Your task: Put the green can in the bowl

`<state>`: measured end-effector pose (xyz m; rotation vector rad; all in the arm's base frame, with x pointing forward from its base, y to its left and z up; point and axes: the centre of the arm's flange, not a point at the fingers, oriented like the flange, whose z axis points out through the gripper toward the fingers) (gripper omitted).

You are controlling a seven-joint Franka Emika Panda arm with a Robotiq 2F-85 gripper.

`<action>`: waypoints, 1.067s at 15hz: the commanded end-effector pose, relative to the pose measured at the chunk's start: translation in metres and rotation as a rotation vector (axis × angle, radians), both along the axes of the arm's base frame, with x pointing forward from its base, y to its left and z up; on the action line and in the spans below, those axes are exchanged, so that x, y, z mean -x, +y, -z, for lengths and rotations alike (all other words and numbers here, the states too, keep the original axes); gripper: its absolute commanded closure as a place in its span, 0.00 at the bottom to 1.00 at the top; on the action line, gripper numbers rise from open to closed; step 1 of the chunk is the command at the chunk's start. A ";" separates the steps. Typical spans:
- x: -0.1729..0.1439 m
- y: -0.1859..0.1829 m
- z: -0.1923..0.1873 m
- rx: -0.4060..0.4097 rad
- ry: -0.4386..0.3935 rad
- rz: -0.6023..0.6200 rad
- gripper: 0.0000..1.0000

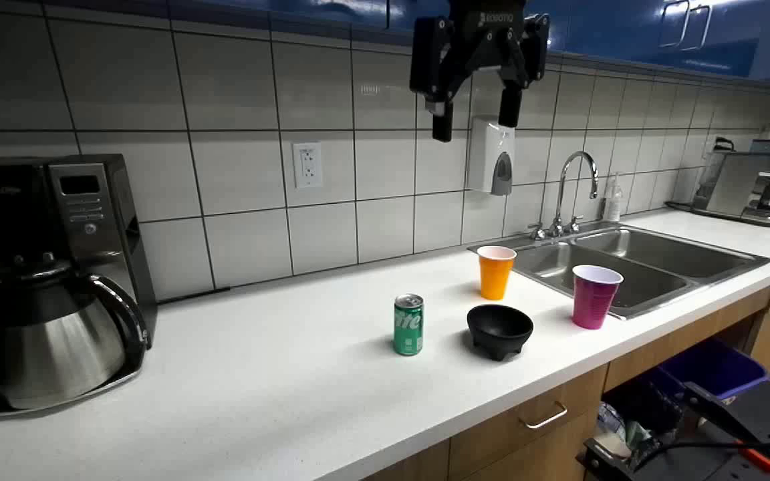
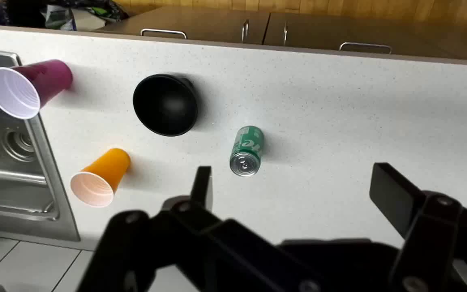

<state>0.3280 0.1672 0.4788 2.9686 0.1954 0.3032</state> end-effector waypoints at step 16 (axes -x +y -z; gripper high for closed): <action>-0.007 0.005 0.016 0.042 -0.066 0.070 0.00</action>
